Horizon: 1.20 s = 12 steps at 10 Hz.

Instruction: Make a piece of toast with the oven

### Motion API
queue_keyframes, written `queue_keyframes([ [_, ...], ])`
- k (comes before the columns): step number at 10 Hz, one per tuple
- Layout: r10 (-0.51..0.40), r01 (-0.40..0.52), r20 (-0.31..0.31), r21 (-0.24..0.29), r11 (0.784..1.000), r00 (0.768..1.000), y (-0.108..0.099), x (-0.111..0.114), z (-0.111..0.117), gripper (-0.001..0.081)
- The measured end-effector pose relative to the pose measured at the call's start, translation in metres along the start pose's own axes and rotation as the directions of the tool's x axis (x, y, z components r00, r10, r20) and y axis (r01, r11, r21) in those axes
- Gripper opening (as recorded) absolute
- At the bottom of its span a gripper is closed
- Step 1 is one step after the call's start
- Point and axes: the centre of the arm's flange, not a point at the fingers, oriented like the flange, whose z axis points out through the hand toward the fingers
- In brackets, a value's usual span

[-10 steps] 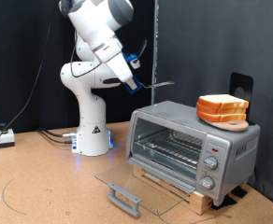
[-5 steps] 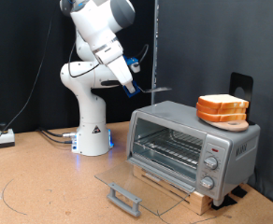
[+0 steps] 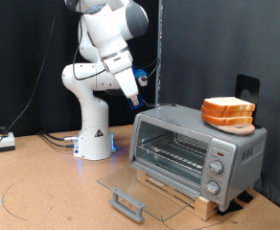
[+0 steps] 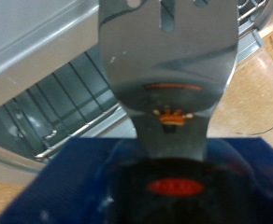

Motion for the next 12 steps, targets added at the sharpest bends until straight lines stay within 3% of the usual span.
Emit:
queue_keyframes([
  [3, -0.019, 0.016, -0.063, -0.054, 0.998, 0.998, -0.001, 0.018, 0.0, 0.0394],
  [12, -0.012, 0.011, -0.021, -0.037, 0.999, 1.0, -0.027, 0.089, 0.039, 0.0394],
])
